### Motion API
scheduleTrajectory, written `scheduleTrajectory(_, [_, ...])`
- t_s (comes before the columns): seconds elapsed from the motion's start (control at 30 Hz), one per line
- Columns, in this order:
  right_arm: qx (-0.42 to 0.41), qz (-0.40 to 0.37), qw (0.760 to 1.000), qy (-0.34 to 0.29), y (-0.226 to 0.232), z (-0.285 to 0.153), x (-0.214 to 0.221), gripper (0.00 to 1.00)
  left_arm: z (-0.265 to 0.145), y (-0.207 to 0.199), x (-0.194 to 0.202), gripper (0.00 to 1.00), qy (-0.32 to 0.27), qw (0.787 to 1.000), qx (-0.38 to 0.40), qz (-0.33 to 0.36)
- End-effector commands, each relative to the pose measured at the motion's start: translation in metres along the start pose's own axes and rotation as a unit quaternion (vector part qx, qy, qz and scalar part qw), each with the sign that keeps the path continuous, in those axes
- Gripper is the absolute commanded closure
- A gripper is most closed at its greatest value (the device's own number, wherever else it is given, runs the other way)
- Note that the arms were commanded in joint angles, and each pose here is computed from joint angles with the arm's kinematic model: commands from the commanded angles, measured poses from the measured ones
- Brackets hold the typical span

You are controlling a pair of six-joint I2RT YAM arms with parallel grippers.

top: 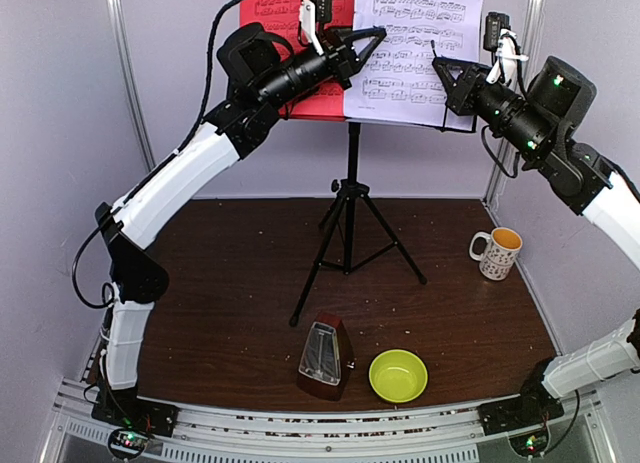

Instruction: Set up the instrument practice props

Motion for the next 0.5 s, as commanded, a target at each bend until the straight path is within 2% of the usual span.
scheduleTrajectory(0.0, [-0.018, 0.001, 1.0, -0.019, 0.005, -0.002, -0.008, 1.0, 0.001, -0.005, -0.02, 0.89, -0.031, 0.999, -0.001, 0.015])
scheduleTrajectory(0.17, [-0.019, 0.0, 1.0, -0.02, 0.005, -0.001, -0.008, 1.0, -0.003, -0.005, -0.035, 0.76, -0.031, 0.999, -0.01, 0.028])
scheduleTrajectory(0.47, [-0.018, -0.002, 1.0, -0.019, 0.005, -0.002, -0.008, 1.0, -0.013, -0.005, -0.061, 0.6, -0.03, 0.997, -0.041, 0.057])
Point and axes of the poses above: each gripper's point midway between its finger pads, its own z axis out along the fingers, its own y axis along the line the jaws close on, x = y × z, the point moved 4 cm from there along -z, back along the fingers, and after that the axes turned 4 degrees about -z, right-handed, at the moved point
